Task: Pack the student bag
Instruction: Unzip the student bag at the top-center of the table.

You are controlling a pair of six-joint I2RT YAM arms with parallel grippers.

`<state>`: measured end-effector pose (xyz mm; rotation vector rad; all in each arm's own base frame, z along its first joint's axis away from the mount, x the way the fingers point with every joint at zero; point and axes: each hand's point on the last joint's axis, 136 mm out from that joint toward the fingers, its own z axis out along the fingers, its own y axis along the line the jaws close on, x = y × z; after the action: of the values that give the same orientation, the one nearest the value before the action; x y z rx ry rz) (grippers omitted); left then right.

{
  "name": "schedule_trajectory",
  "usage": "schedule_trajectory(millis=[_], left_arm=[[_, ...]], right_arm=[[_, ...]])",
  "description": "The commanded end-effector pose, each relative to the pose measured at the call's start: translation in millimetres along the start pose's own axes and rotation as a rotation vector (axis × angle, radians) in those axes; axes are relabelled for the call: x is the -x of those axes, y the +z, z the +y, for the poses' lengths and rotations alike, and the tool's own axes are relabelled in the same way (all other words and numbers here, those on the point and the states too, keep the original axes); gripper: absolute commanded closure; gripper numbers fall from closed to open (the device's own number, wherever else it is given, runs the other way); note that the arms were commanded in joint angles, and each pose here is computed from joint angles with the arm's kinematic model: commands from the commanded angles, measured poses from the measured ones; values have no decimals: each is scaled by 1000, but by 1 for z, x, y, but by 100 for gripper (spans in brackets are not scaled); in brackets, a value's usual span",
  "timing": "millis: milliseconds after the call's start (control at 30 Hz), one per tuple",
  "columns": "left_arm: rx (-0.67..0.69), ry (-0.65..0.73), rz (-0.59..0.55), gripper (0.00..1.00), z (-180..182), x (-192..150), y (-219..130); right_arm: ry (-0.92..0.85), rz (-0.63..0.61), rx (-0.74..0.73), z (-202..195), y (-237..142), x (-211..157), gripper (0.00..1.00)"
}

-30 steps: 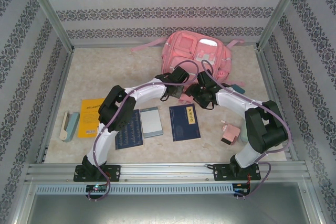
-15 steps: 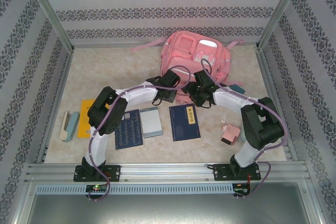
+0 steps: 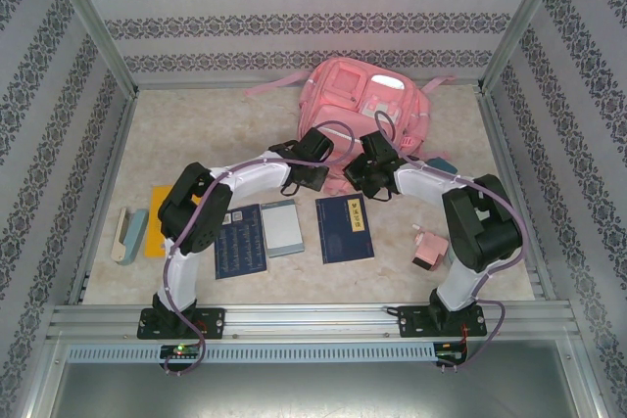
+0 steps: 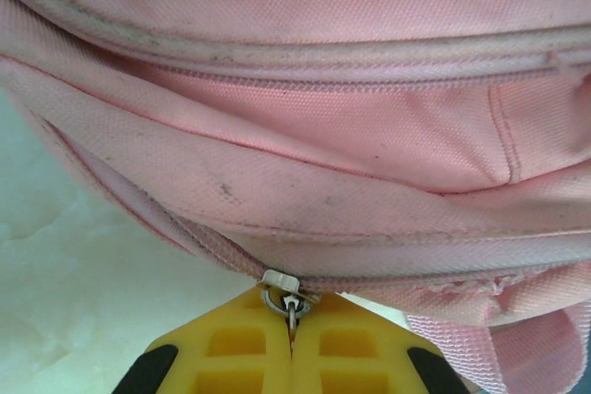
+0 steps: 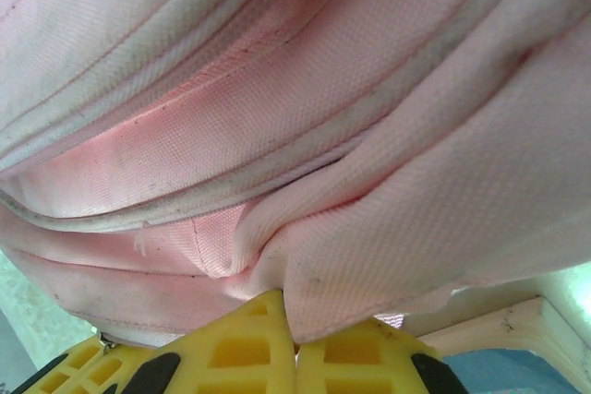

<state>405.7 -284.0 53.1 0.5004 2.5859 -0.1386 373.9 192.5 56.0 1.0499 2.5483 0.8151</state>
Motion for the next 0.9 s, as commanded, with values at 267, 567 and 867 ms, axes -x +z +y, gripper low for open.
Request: schedule_trajectory(millis=[267,567,867], left_arm=[[196,-78,119,100,100,9,10],[198,-146,74,100,135,65,44],[18,-114,-9,100,101,87,25]], right_arm=[[-86,-136,-25,-11,-42,32,100],[-175,-165,-53,-19,-78,42,100],[-160,-225,-101,-49,-98,71,100]])
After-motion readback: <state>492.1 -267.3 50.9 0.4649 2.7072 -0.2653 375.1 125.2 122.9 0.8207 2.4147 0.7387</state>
